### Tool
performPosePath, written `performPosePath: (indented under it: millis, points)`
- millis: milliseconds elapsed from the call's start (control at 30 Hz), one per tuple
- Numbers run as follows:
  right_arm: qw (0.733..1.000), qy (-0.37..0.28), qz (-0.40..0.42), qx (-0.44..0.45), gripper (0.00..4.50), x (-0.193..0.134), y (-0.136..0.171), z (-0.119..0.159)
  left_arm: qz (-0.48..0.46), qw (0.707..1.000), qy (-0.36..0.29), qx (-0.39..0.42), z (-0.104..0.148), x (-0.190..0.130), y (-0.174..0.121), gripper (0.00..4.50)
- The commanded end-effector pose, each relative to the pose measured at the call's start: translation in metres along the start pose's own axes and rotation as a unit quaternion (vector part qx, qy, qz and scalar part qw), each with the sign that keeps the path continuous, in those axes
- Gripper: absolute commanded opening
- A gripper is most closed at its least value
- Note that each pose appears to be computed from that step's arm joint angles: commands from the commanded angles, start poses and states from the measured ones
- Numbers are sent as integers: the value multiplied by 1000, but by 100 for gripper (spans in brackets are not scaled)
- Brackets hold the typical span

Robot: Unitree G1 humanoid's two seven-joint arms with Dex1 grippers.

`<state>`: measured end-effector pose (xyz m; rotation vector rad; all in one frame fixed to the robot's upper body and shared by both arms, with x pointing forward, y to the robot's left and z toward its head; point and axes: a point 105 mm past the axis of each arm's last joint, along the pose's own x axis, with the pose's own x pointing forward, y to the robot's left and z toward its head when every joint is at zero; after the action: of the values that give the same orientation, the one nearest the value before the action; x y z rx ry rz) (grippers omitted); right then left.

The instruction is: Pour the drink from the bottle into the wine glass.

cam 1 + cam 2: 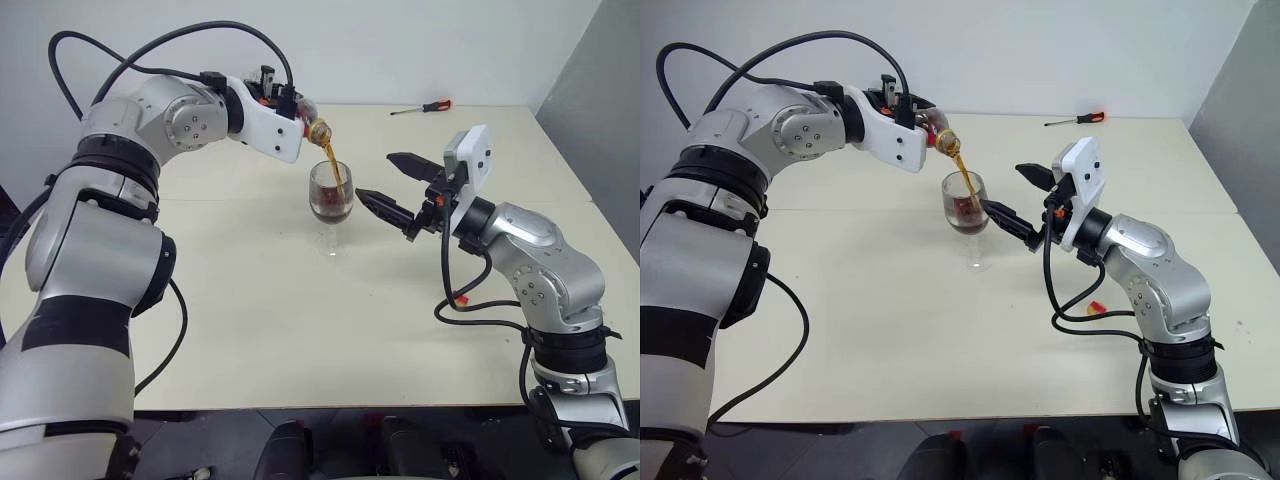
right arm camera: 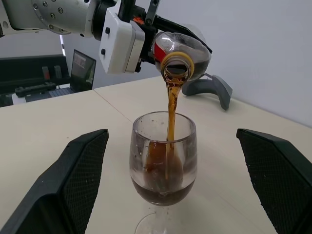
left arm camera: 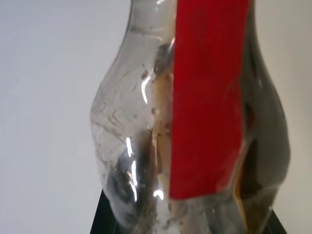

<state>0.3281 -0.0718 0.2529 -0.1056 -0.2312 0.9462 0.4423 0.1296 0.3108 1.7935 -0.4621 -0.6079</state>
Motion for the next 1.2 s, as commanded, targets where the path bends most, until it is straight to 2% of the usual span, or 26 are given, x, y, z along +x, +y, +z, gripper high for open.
performPosePath:
  millis: [33,1200]
  points:
    - [999,-29,0,-20,450,-2,-2,17,37,999,6,17,-2,-7,28,98]
    - [999,-31,-3,-21,450,-1,-6,18,43,999,4,12,-2,-8,32,98]
